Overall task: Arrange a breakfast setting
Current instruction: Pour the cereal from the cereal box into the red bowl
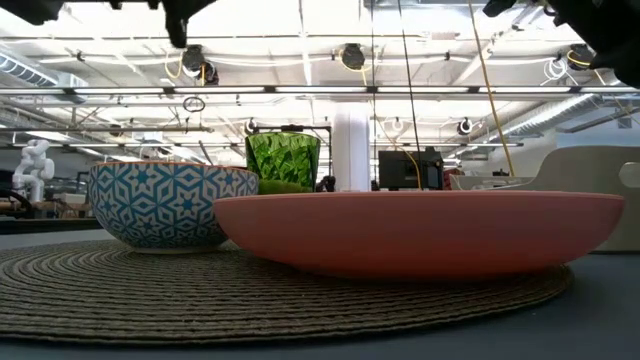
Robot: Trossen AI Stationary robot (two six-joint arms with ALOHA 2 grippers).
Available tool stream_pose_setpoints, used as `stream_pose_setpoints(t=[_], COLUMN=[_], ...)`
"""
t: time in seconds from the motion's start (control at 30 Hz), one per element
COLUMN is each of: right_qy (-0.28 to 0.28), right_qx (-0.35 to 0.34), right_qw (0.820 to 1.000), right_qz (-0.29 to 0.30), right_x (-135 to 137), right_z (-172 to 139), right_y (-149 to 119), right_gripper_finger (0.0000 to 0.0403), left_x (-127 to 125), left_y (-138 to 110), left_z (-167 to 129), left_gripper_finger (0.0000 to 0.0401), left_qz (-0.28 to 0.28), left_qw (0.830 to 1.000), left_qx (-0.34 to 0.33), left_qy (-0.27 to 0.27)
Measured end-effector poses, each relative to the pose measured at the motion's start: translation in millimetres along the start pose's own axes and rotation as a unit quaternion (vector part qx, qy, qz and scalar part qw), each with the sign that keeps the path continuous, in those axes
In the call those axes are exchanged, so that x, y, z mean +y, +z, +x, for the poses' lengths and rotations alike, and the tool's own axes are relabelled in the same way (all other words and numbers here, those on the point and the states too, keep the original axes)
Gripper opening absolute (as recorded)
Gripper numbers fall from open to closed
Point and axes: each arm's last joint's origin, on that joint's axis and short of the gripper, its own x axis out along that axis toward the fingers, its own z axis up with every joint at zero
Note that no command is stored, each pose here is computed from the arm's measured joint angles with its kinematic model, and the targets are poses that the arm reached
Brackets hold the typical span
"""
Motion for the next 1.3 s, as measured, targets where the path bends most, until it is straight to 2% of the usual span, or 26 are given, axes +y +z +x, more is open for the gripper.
stream_pose_setpoints(t=[0.3,0.6,0.73,1.03,1.13,1.3], right_qy=[0.000,-0.001,-0.001,-0.007,-0.021,-0.026], right_qx=[-0.003,-0.002,-0.002,-0.002,0.002,0.017], right_qw=[1.000,1.000,1.000,1.000,1.000,0.999], right_qz=[0.000,0.000,0.000,0.000,-0.002,-0.010], right_x=[-0.1,-0.1,-0.1,-0.5,-1.3,-1.7], right_z=[0.1,0.1,0.1,0.2,0.6,3.3], right_y=[0.6,0.5,0.5,0.5,-0.9,-7.0], right_gripper_finger=[0.0160,0.0160,0.0160,0.0160,0.0160,0.0160], left_x=[-2.9,-2.9,-3.1,-3.1,-3.3,-4.9], left_y=[-2.2,-3.3,-2.6,-1.9,-0.3,0.5], left_z=[11.4,12.6,12.6,12.5,12.3,18.2], left_gripper_finger=[0.0124,0.0129,0.0165,0.0289,0.0305,0.0310], left_qz=[0.034,0.038,0.046,0.060,0.059,0.086], left_qw=[0.998,0.998,0.998,0.997,0.996,0.991], left_qx=[-0.044,-0.045,-0.048,-0.053,-0.061,-0.106], left_qy=[-0.008,-0.008,-0.008,-0.005,-0.005,-0.002])
